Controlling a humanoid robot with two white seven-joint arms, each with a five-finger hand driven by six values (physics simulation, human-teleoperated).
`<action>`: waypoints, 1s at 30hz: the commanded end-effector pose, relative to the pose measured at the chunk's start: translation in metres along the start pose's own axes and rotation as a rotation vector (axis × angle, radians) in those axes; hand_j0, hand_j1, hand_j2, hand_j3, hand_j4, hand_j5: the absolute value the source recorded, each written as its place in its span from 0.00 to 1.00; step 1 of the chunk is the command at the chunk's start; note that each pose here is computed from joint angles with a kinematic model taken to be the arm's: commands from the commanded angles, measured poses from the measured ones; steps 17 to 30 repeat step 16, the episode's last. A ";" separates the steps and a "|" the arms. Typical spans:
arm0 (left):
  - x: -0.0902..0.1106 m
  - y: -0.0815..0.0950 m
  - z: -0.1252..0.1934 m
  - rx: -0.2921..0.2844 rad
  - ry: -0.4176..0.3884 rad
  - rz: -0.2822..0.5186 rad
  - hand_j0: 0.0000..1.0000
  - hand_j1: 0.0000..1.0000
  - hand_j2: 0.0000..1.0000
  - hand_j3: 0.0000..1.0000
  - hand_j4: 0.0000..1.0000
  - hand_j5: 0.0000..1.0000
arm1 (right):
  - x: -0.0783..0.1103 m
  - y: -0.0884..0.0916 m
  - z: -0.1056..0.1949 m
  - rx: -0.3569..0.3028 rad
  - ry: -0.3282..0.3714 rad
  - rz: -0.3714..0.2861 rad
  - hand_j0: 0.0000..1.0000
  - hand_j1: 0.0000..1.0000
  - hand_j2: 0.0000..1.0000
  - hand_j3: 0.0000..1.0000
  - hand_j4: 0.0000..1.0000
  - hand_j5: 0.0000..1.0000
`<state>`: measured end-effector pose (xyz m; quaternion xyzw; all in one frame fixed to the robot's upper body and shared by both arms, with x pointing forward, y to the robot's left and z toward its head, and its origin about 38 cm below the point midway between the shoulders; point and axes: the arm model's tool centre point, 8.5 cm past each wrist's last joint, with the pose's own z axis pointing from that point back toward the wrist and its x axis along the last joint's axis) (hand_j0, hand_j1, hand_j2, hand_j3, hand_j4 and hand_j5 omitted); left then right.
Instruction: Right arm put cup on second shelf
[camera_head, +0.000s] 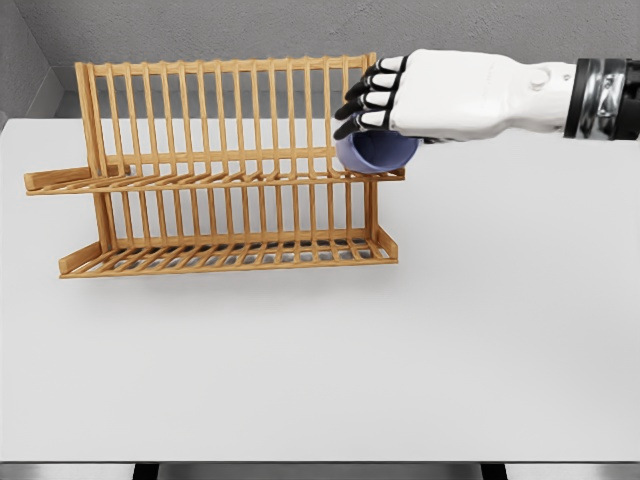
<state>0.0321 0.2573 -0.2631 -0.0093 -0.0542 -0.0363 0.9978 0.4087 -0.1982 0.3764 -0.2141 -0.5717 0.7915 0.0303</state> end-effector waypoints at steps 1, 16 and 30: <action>0.000 0.000 0.000 0.000 -0.001 0.000 1.00 1.00 1.00 1.00 1.00 1.00 | -0.012 -0.018 0.020 -0.052 0.059 0.018 1.00 1.00 1.00 1.00 1.00 1.00; 0.000 0.000 0.000 0.000 -0.001 0.000 1.00 1.00 1.00 1.00 1.00 1.00 | -0.014 0.170 0.101 0.013 0.364 -0.496 1.00 1.00 1.00 1.00 1.00 1.00; 0.000 0.000 0.000 0.000 -0.001 0.000 1.00 1.00 1.00 1.00 1.00 1.00 | -0.014 0.170 0.101 0.013 0.364 -0.496 1.00 1.00 1.00 1.00 1.00 1.00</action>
